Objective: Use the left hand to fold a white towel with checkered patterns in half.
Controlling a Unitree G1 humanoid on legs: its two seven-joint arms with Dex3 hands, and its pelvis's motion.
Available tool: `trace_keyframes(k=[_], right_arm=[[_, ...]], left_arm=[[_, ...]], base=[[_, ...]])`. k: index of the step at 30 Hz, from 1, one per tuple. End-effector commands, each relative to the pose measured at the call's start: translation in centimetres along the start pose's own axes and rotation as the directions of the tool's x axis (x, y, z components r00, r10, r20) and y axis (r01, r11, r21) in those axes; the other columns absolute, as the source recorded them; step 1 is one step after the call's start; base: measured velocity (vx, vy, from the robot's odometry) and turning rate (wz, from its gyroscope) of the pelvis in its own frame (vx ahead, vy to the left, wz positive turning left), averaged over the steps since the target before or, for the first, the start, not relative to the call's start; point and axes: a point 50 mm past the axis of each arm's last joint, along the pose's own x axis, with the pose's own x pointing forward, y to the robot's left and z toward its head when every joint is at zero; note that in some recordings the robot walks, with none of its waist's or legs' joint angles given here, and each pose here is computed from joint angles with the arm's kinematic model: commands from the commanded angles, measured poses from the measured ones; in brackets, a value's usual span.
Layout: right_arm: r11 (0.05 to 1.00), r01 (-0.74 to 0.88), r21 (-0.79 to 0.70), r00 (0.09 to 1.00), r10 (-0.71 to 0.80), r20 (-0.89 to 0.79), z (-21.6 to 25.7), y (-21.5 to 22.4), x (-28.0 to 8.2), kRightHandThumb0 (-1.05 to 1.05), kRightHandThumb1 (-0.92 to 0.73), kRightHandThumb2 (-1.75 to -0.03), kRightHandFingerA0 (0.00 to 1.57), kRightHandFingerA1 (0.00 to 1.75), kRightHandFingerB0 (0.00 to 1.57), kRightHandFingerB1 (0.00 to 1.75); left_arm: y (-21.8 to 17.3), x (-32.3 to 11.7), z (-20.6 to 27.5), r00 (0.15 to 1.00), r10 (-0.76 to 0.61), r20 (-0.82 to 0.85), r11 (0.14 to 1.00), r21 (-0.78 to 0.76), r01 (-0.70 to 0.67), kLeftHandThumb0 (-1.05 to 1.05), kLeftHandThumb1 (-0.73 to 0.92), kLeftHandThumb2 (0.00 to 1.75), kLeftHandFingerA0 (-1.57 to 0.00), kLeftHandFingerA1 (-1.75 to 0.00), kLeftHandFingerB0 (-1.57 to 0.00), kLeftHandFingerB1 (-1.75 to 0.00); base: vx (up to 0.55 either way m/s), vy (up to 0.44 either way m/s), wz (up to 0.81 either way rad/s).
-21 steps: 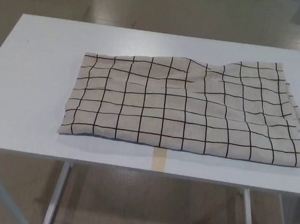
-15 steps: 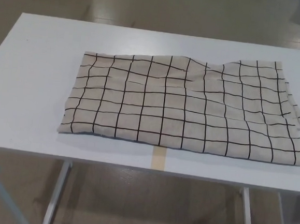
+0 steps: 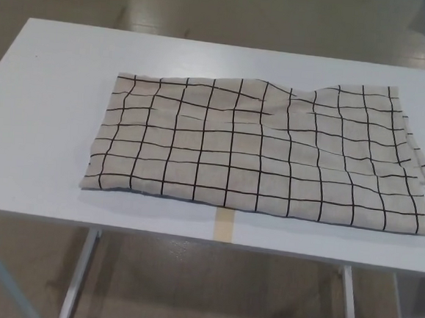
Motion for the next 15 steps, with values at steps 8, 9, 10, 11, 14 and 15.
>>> trace_keyframes(k=[8,9,10,11,14,15], right_arm=[[0.981,-0.119,-0.153,0.988,0.132,0.076,-1.3,2.7,-1.6,-0.41,-0.62,-0.58,0.48,0.44,0.44,0.4],[0.979,-0.125,-0.161,0.987,0.139,0.08,-1.3,2.7,-1.7,-0.42,-0.62,-0.58,0.5,0.46,0.44,0.4],[0.978,-0.128,-0.167,0.986,0.143,0.083,-1.4,2.7,-1.7,-0.42,-0.62,-0.58,0.5,0.46,0.44,0.4],[0.975,-0.131,-0.177,0.985,0.148,0.085,-1.5,2.7,-1.7,-0.42,-0.62,-0.58,0.5,0.46,0.44,0.4],[0.974,-0.124,-0.19,0.986,0.142,0.087,-1.5,2.7,-1.7,-0.42,-0.62,-0.58,0.5,0.46,0.44,0.41],[0.974,-0.115,-0.194,0.987,0.133,0.085,-1.5,2.6,-1.8,-0.42,-0.62,-0.58,0.51,0.46,0.44,0.41]], left_arm=[[-1.4,-3.4,16.2,0.557,-0.226,0.799,0.87,0.423,-0.254,-0.71,0.43,0.73,0.0,0.0,-0.08,-0.08],[-1.9,-3.1,17.3,0.53,-0.224,0.818,0.87,0.413,-0.27,-0.65,0.41,0.72,0.0,0.0,-0.08,-0.11],[-2.2,-2.9,18.0,0.511,-0.221,0.831,0.869,0.406,-0.283,-0.65,0.41,0.72,0.0,0.0,-0.08,-0.11],[-2.8,-2.6,19.1,0.487,-0.219,0.846,0.865,0.399,-0.304,-0.63,0.4,0.71,0.0,0.0,-0.09,-0.12],[-3.6,-2.1,20.3,0.467,-0.236,0.852,0.85,0.414,-0.325,-0.59,0.39,0.71,0.0,-0.01,-0.1,-0.17],[-4.4,-1.6,21.3,0.452,-0.26,0.853,0.835,0.434,-0.339,-0.55,0.37,0.72,0.0,-0.08,-0.07,-0.24]], base=[[0.0,0.0,0.0],[0.0,0.0,0.0],[0.0,0.0,0.0],[0.0,0.0,0.0],[0.0,0.0,0.0],[0.0,0.0,0.0]])
